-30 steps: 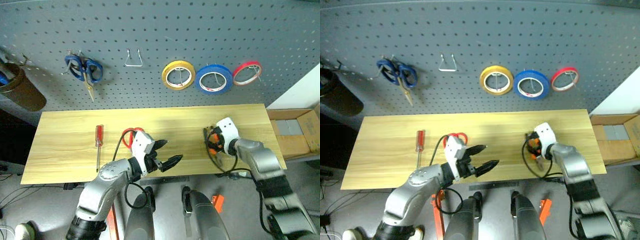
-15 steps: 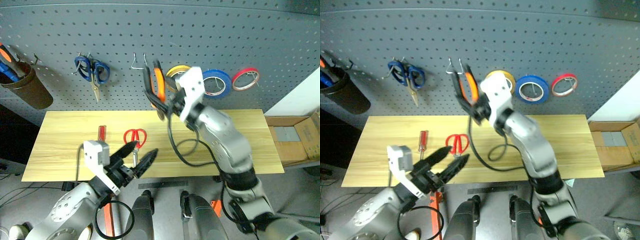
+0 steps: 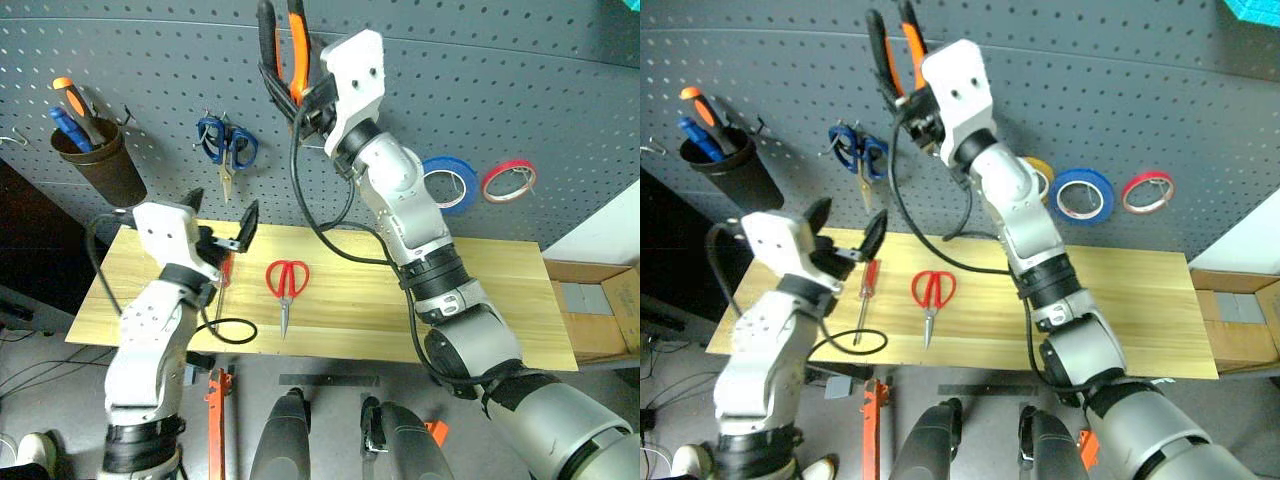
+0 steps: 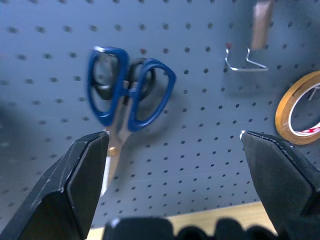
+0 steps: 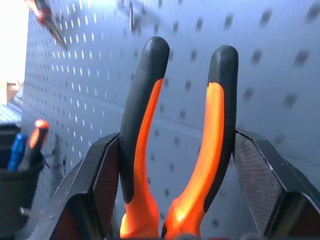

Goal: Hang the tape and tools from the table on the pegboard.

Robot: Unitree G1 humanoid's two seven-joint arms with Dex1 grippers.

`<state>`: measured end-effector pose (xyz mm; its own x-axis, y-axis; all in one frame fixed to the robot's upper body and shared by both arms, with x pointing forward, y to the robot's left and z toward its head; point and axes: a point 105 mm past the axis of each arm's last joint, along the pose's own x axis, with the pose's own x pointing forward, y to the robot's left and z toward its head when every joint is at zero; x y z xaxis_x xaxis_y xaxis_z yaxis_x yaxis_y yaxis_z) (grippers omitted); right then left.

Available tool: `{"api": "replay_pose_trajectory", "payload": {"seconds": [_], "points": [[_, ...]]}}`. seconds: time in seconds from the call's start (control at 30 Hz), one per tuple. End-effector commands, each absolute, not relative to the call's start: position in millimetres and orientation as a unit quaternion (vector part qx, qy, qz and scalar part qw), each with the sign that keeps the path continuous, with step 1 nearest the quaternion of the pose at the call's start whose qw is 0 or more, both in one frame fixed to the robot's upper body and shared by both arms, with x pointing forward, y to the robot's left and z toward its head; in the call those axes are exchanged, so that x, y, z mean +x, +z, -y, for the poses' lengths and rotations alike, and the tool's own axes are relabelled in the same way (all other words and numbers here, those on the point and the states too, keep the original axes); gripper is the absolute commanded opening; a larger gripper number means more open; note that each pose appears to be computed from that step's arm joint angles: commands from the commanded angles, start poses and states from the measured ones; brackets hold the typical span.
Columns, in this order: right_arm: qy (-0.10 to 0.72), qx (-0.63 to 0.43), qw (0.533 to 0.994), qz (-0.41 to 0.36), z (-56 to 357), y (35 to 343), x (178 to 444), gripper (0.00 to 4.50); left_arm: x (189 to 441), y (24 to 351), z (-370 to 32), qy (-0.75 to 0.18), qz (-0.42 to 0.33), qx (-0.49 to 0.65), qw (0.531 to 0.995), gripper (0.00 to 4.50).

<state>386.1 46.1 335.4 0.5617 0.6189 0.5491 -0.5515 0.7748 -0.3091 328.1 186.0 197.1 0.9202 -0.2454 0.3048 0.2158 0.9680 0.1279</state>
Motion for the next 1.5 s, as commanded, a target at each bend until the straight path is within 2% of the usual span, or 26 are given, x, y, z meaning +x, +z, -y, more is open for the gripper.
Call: {"api": "replay_pose_trajectory", "payload": {"seconds": [0.03, 0.23, 0.6, 0.9, 1.17, 1.43, 1.5], "points": [[0.316, -0.041, 0.87, 0.375, -52.6, 356.8, 382.8, 2.89, 336.0, 195.1, -164.1, -0.158, 0.177, 0.062, 0.969, 4.5], [0.282, -0.058, 0.866, 0.409, -53.0, 369.3, 385.9, 2.89, 341.8, 202.6, -152.2, -0.172, 0.195, 0.059, 0.964, 4.5], [0.267, -0.046, 0.858, 0.437, -45.7, 390.5, 381.5, 2.89, 344.0, 200.2, -150.0, -0.189, 0.186, 0.059, 0.962, 4.5], [0.224, -0.076, 0.884, 0.403, -31.5, 344.8, 405.8, 2.89, 342.8, 197.7, -144.8, -0.191, 0.18, 0.052, 0.963, 4.5], [0.22, -0.077, 0.916, 0.327, -25.1, 287.8, 424.1, 2.89, 340.3, 196.1, -134.1, -0.2, 0.177, 0.043, 0.963, 4.5], [0.246, -0.08, 0.924, 0.283, -31.3, 269.4, 427.8, 2.89, 342.3, 194.7, -140.9, -0.195, 0.175, 0.045, 0.964, 4.5], [0.254, -0.084, 0.925, 0.269, -33.9, 263.5, 428.5, 3.6, 342.7, 194.3, -141.1, -0.195, 0.174, 0.046, 0.964, 4.5]]}}
